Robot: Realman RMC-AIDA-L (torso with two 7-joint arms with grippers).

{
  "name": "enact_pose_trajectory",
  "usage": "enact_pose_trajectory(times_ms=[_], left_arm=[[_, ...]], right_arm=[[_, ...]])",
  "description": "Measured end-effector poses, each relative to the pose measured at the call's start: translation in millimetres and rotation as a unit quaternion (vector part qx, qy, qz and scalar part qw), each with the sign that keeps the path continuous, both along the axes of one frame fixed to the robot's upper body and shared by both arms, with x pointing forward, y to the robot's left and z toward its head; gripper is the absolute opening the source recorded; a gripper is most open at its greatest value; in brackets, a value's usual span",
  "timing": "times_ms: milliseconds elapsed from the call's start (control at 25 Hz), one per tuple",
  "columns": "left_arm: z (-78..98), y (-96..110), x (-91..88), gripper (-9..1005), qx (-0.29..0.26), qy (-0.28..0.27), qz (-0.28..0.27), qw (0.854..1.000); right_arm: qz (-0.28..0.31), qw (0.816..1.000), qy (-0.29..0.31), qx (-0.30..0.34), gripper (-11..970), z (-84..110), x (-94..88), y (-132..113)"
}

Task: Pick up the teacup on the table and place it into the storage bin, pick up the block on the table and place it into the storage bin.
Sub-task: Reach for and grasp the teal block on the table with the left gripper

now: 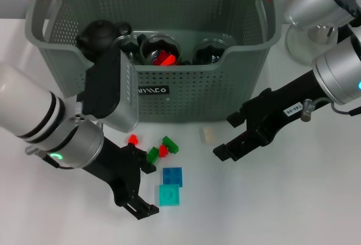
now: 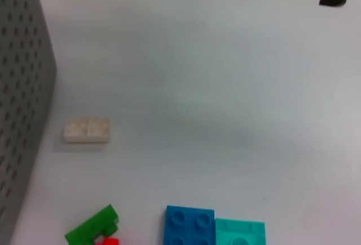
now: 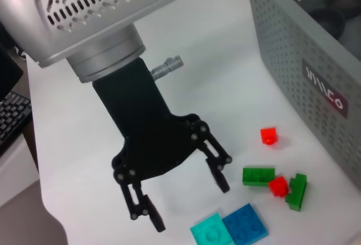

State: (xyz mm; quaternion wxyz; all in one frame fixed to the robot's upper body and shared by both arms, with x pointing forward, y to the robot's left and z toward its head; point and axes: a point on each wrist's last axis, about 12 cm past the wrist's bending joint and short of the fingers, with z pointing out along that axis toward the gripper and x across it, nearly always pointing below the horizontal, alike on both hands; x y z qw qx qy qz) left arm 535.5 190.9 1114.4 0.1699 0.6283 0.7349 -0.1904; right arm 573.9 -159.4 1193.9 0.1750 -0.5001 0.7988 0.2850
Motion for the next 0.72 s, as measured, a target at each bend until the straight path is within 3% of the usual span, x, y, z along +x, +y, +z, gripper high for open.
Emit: enact_pose_trajectory(times_ms=[720], left_arm=[[-6.1,-25.4,0.6,872,0.068,0.001,0.022,0.997]], right_arm=[[0.003,1.000,-0.012,0.005,928,0.0,1.5,-3.2]])
